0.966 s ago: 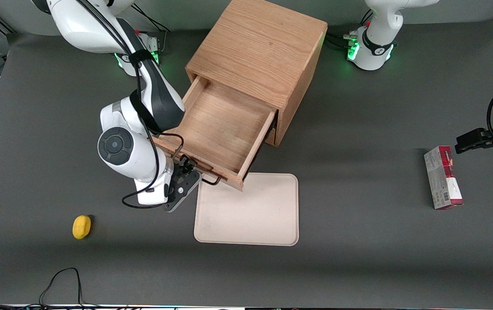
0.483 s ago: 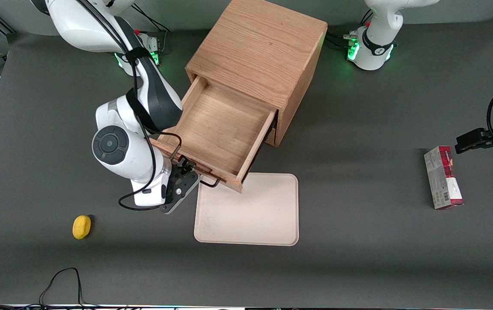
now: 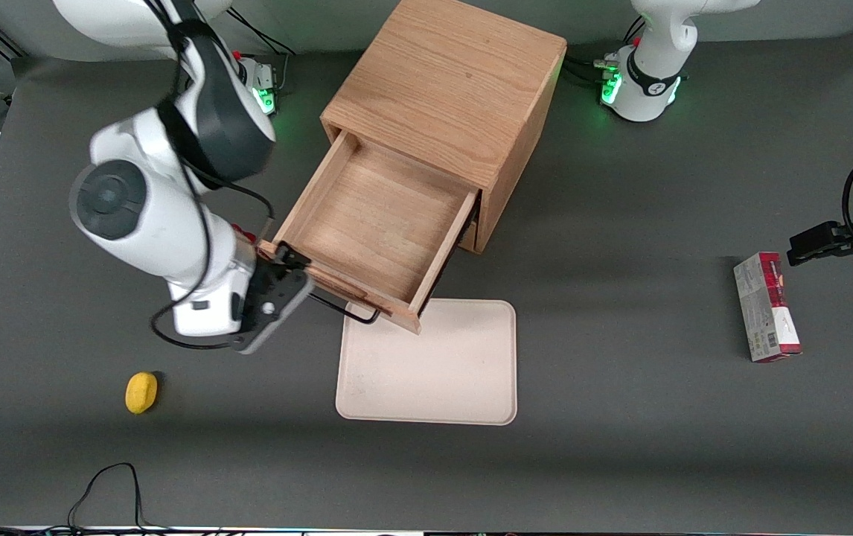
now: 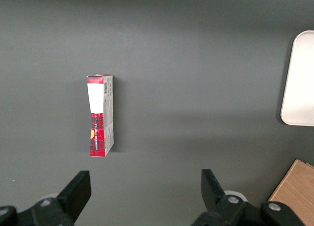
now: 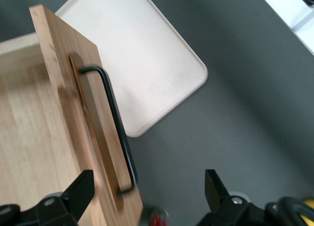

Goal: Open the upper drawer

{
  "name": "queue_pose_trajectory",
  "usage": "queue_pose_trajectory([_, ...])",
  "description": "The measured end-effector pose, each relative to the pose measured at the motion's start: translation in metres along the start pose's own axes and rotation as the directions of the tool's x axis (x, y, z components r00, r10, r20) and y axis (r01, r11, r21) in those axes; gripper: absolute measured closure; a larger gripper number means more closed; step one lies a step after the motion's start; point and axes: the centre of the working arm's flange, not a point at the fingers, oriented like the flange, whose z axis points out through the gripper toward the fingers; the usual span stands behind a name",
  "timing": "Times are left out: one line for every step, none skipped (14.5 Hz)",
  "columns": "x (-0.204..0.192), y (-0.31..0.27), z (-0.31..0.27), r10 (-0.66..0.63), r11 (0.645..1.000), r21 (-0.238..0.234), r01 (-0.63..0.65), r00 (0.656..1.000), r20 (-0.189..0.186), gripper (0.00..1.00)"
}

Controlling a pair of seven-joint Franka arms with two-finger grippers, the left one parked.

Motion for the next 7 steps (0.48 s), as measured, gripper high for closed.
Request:
queue_pose_trajectory([-0.014, 0.013, -0.016, 0.029, 1.000, -0.006, -0.029, 1.000, 0.010, 0.00])
queue_pose_trajectory([-0.031, 0.027, -0.031, 0.062, 0.998, -0.011, -0.062, 0.998, 0.021, 0.00])
queue_pose_trajectory([-0.047, 0.042, -0.043, 0.097, 0.995, -0.017, -0.096, 0.995, 0.030, 0.00])
queue_pose_trajectory([-0.061, 0.056, -0.053, 0.131, 0.991, -0.025, -0.130, 0.991, 0.037, 0.00])
queue_pose_trajectory([-0.076, 0.071, -0.061, 0.165, 0.986, -0.036, -0.164, 0.985, 0.047, 0.00])
queue_pose_trajectory([-0.089, 0.084, -0.065, 0.198, 0.980, -0.050, -0.195, 0.978, 0.064, 0.00])
queue_pose_trajectory([-0.100, 0.095, -0.068, 0.233, 0.971, -0.067, -0.228, 0.969, 0.082, 0.00])
